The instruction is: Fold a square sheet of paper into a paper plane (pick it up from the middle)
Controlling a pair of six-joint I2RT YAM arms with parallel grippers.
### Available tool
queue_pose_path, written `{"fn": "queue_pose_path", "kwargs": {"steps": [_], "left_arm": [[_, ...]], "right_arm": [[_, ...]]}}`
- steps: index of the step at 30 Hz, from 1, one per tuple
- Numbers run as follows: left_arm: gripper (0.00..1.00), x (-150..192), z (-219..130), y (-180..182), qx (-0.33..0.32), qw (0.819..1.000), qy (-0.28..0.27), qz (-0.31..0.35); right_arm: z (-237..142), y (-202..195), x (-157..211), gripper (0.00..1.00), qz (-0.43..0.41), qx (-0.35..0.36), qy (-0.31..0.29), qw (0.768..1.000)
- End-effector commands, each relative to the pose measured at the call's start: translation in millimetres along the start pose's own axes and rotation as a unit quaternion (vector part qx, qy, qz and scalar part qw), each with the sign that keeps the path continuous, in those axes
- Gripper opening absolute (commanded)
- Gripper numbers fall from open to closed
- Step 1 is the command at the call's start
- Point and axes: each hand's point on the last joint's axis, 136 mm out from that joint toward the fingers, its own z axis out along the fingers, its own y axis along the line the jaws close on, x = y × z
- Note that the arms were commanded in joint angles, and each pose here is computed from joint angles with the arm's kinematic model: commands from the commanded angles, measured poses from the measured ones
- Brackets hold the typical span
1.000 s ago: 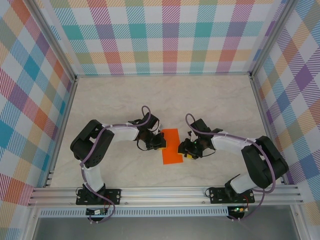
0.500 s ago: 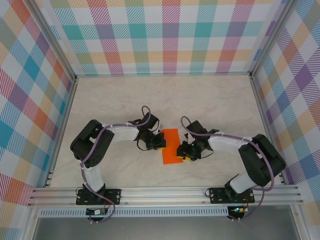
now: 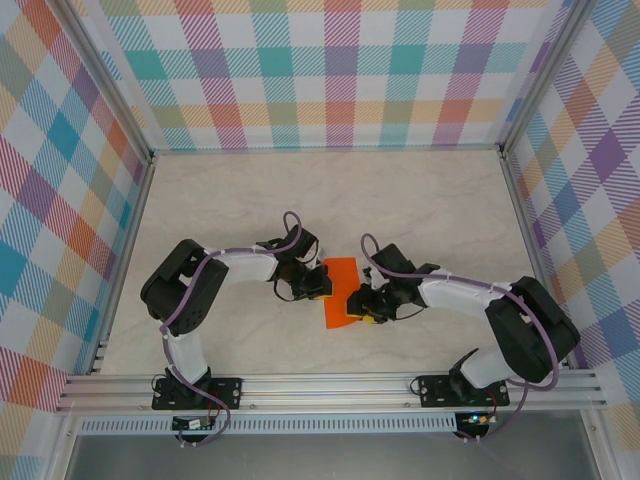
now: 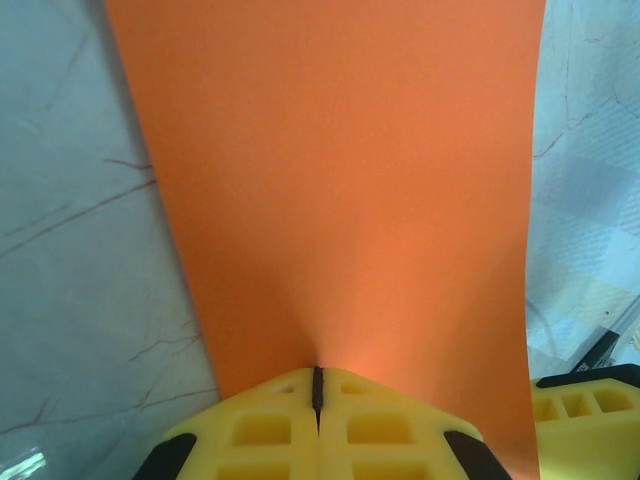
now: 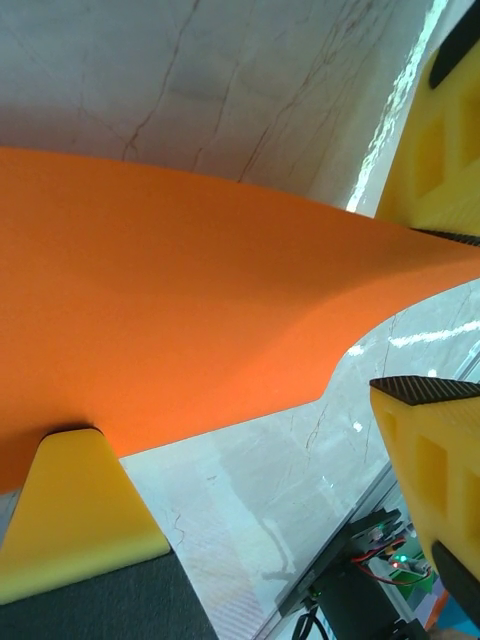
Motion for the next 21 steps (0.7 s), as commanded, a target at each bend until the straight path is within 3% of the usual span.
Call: {"fn": "queue_pose_path", "kwargs": {"steps": [1,16,21], "left_arm": [[0.01,6.5,12.0,42.2,-0.075,0.997,0.000,-0.022],[0.01,4.1,9.8,35.2,-0.064,0.998,-0.003,-0.017],[0.03,-5.6,-7.4,3.5,-0.023,0.999,-0.023,0.004]], "right_arm": [[-3.1,0.8,4.5,0.35,0.022,-0.006,0.000,1.000],[-13.1,-10.0,-2.2,0.02,0.095,0.019,-0.045,0.994],[-14.1,-5.8,-3.9,0.00,0.098,0.015,-0.046,0.994]]}}
